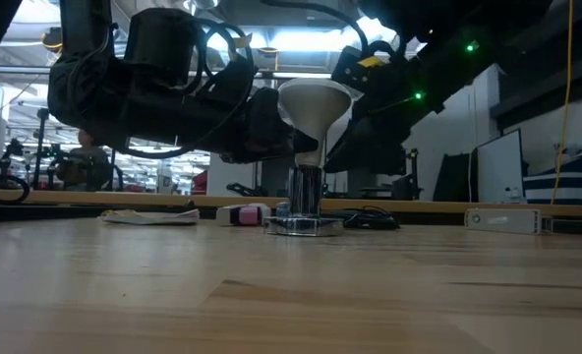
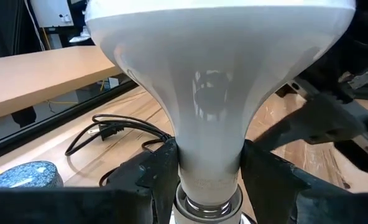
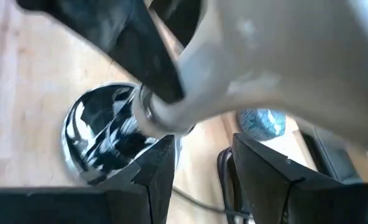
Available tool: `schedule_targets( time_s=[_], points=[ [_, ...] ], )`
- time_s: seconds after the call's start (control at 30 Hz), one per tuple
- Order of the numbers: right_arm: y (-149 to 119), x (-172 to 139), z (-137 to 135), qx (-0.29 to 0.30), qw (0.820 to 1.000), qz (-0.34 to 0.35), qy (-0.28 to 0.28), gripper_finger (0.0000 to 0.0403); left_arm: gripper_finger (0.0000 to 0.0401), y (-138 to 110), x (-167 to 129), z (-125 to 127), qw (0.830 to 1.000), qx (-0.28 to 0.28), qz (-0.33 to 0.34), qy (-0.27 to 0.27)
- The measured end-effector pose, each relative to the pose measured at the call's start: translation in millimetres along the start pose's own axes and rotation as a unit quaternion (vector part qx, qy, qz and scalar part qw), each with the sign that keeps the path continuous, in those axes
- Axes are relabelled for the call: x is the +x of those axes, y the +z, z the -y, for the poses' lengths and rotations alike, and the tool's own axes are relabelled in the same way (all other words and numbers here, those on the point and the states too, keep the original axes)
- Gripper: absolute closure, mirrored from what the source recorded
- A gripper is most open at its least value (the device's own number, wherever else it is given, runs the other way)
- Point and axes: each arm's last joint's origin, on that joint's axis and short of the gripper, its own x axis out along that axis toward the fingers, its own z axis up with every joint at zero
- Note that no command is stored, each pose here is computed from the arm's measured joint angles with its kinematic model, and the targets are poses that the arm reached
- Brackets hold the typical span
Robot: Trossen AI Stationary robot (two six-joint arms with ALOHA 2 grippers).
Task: Screw lightbulb
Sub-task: Insert the lightbulb into the lamp
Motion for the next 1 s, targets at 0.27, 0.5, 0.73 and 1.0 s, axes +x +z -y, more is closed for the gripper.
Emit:
schedule_targets(
  time_s=[0.27,0.5,0.73,1.0],
  points=[
    [3.6,-0.3,1.4,-0.010,1.000,-0.005,-0.005,0.0236,0.0246,-0.5,-0.1,-0.1,1.000,0.000,-0.001,0.001],
    [20.6,-2.0,4.6,-0.040,0.999,0.014,0.004,0.0236,0.0246,-1.5,-0.7,-1.1,1.000,0.000,-0.003,0.009],
    [18.1,-1.6,3.9,-0.046,0.999,0.005,0.017,0.0236,0.0246,-1.6,-0.4,-1.2,1.000,-0.011,-0.004,0.007],
    [10.1,-4.1,-0.4,-0.036,0.998,-0.029,0.032,0.0236,0.0246,-1.3,0.1,-0.9,1.000,-0.008,-0.004,0.008]
  ],
)
